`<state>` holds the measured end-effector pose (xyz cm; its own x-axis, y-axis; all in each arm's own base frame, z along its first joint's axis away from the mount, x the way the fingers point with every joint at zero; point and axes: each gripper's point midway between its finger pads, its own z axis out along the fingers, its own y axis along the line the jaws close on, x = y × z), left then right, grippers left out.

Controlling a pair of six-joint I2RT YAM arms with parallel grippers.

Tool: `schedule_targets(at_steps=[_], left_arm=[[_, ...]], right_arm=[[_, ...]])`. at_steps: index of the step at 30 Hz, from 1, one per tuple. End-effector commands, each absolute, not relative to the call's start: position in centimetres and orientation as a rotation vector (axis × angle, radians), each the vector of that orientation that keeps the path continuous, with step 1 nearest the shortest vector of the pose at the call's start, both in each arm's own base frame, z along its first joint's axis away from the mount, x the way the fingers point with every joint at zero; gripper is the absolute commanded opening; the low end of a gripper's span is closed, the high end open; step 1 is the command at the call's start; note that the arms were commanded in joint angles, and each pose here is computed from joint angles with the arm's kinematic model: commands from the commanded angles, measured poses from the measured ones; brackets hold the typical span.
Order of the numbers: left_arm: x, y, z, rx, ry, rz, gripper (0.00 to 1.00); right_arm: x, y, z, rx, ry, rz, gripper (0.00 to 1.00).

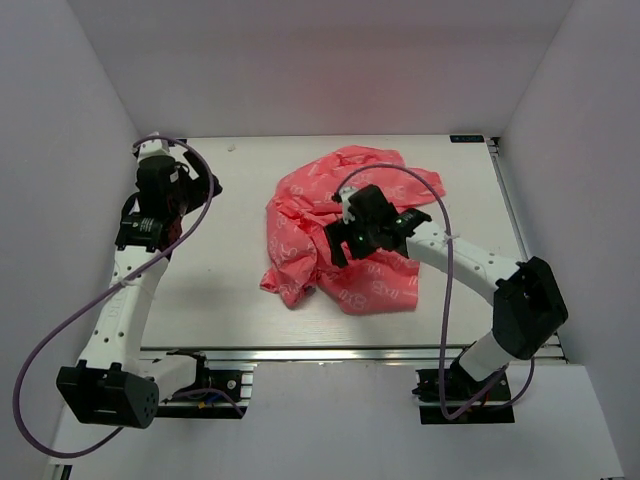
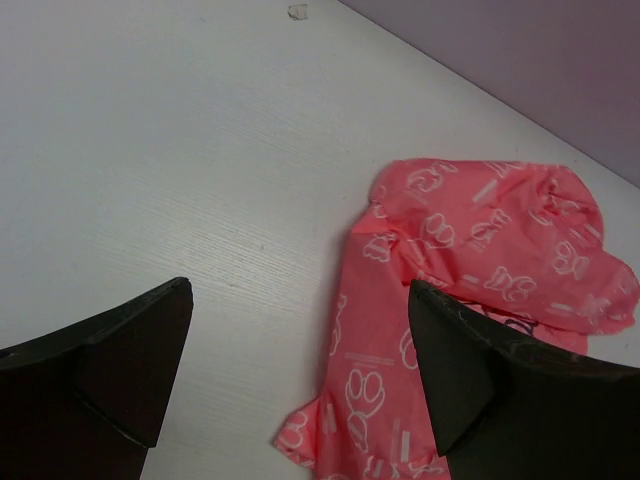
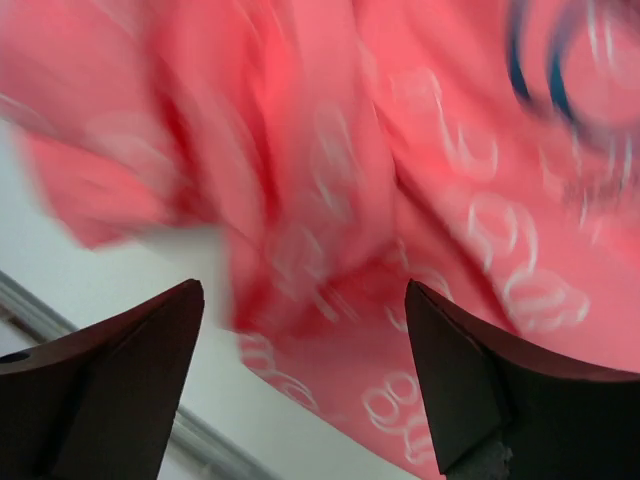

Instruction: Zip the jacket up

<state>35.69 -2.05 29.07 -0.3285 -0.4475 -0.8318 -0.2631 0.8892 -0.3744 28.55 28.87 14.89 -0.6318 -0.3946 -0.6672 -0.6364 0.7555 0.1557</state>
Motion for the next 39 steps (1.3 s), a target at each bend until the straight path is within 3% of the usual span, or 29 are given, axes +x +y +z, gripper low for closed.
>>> schedule_targets(at_steps=[1, 6, 9, 16, 23, 26, 31, 39], left_arm=[[35.9, -2.4, 30.1, -0.470, 1.945, -0.214, 0.98], [36.7, -8.0, 28.3, -0.191, 2.061, -0.482, 0.98], [35.7, -10.5, 25.5, -0.079, 2.172, -0.599, 0.98], [28.8, -12.8, 18.1, -0.008, 2.404, -0.703, 0.98], [20.1, -20.3, 16.5, 0.302, 2.436, -0.901, 0.98], [19.0, -20.4, 15.2, 0.309, 2.455, -0.869, 0.98], [19.4, -20.2, 12.3, 0.304, 2.498, -0.764, 0.98], [25.2, -21.2, 10.9, 0.240, 2.430, -0.535, 0.96]], right_arm=[[27.4, 28.9, 20.3, -0.656, 2.201, 0.660, 0.89], [27.6, 26.1, 24.2, -0.550, 2.124, 0.575, 0.89], [26.9, 25.3, 24.3, -0.670, 2.134, 0.530, 0.89], [22.2, 24.5, 18.1, -0.965, 2.297, 0.532, 0.90], [17.7, 26.1, 11.6, -1.111, 2.352, 0.518, 0.89], [17.9, 26.2, 10.1, -1.070, 2.350, 0.514, 0.89], [18.6, 24.8, 6.8, -0.939, 2.370, 0.425, 0.89], [19.0, 23.9, 3.8, -0.841, 2.378, 0.391, 0.89]])
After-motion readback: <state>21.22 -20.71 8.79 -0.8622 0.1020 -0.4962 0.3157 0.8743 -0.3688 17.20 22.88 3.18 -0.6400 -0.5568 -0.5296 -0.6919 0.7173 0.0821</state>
